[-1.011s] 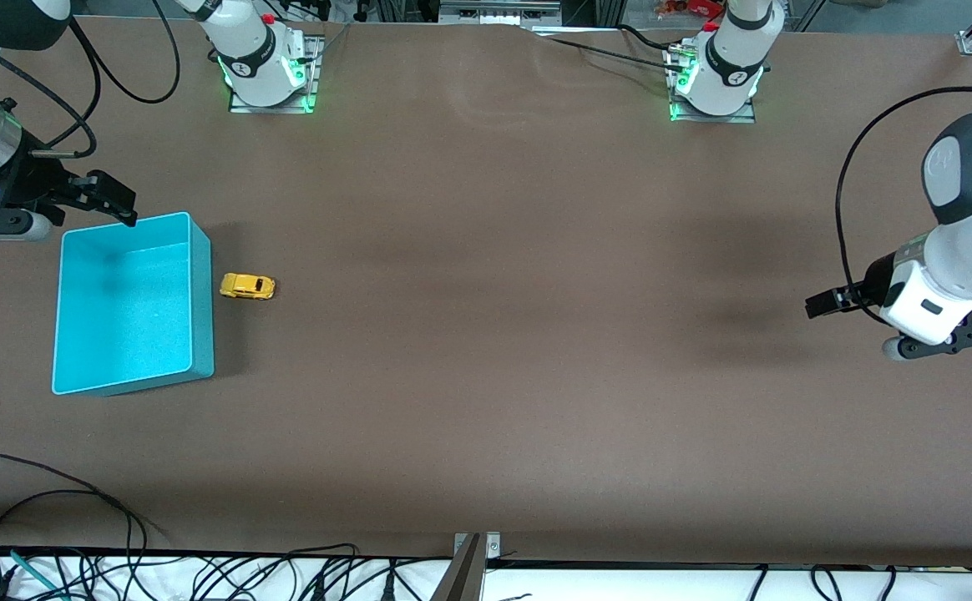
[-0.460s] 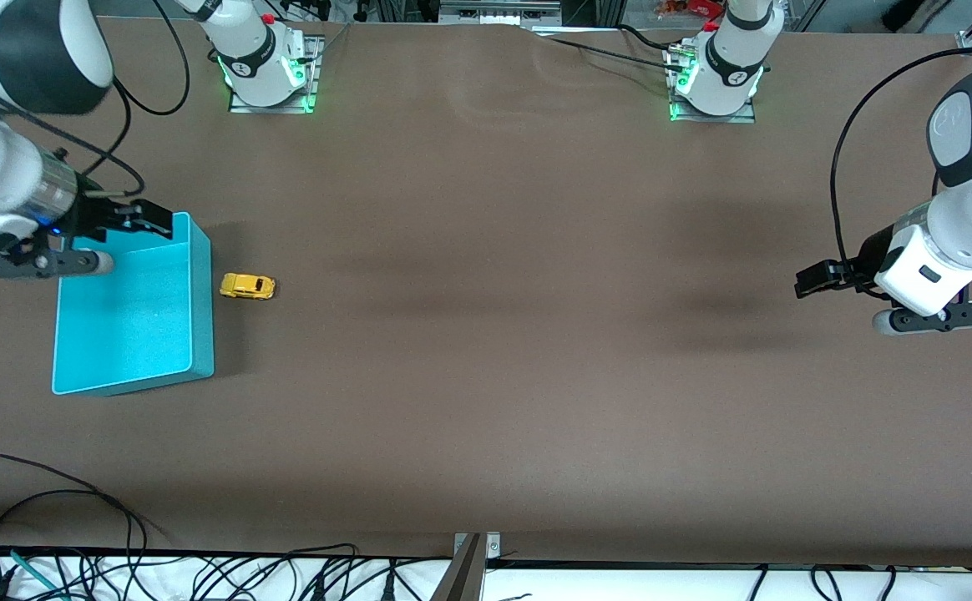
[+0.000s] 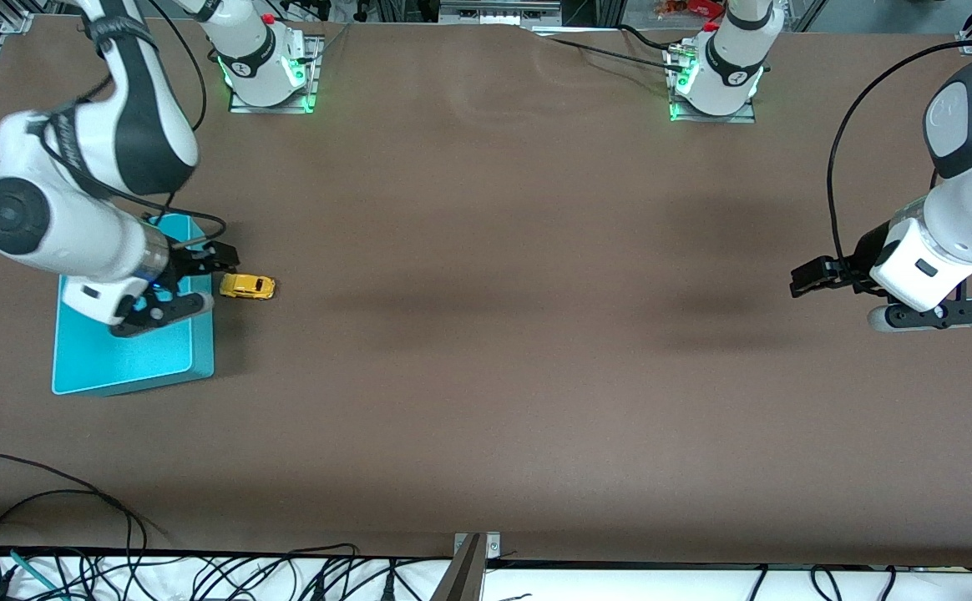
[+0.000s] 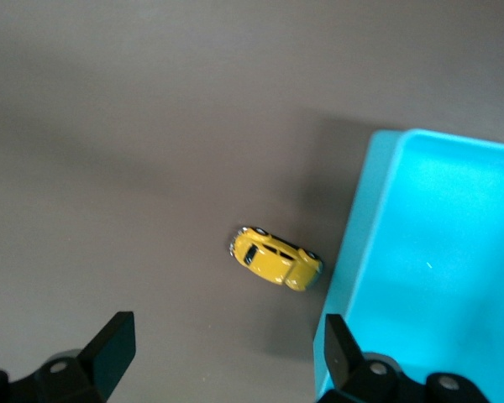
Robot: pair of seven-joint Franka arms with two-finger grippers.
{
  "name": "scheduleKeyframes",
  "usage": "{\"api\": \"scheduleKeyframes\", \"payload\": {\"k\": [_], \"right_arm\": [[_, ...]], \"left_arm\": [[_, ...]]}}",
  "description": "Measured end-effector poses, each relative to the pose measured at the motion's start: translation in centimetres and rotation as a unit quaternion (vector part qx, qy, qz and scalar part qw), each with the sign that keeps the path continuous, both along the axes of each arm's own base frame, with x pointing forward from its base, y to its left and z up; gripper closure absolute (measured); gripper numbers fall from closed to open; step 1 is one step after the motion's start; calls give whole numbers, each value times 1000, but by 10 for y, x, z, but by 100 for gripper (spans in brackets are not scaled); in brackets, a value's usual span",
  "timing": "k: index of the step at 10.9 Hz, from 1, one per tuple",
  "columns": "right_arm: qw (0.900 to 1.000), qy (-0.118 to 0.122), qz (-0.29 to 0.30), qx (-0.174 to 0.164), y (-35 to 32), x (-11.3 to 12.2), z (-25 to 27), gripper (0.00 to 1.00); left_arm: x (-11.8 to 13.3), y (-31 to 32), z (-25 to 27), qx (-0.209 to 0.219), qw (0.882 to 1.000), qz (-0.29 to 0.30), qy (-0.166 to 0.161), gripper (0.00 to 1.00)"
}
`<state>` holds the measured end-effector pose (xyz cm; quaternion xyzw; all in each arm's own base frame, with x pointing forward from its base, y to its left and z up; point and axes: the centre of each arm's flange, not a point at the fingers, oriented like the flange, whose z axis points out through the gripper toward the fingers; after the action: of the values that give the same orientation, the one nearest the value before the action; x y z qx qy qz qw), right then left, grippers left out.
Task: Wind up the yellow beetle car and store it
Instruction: 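Reach the right gripper down to the car beside the box, then grasp the car with the right gripper while the left gripper moves away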
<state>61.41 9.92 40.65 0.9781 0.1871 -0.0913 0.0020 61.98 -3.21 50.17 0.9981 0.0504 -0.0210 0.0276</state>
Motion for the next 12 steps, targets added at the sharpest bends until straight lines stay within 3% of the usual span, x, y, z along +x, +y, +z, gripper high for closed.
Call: {"api": "scheduleKeyframes", "payload": {"k": [2,4,8,12], "right_arm": [[996,13,91,21,30,-8,-35,0],[981,17,189,42,48,-19,-66,0],[925,7,371,80,17,-30,-116,0],[869,9,484,105,-21,-29,-124,0]], "left_arm": [[5,6,12,-1,1000,5,-17,0],[9,34,30,-1,999,28,-35,0],[11,77,53,1,996,65,-57,0],[8,82,70,1,994,79,-73,0]]}}
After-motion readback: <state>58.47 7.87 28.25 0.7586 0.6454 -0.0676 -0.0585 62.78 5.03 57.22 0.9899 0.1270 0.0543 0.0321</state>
